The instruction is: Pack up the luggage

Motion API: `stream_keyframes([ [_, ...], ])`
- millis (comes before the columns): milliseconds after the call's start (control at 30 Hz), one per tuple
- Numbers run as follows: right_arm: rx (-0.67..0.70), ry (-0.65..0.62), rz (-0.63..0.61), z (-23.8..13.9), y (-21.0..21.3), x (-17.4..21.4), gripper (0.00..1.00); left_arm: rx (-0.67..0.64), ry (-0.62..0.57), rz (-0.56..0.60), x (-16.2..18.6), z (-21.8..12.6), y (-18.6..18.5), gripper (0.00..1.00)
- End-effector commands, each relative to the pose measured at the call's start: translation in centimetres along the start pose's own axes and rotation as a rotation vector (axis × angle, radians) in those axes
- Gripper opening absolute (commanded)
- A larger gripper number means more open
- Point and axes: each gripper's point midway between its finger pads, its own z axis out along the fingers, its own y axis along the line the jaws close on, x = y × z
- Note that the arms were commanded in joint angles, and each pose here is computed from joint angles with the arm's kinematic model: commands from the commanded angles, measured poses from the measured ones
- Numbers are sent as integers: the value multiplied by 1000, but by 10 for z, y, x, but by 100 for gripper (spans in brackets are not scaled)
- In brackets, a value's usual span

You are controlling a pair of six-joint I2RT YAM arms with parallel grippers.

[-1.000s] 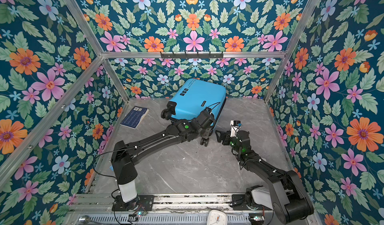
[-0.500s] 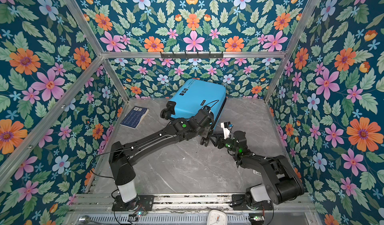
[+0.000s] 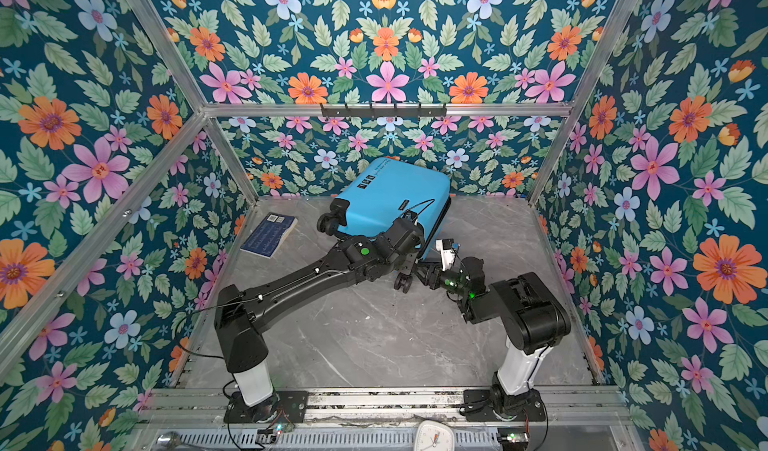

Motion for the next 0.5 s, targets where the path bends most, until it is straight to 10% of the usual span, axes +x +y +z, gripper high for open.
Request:
stream_keyframes([
  [0,-94,-76,-34,3,20,-22,40,72,-170,-67,-45,-23,-12,0],
  [467,-125,-87,-37,3,30,-32,31,65,-162,-61,-42,-19,-11,0],
])
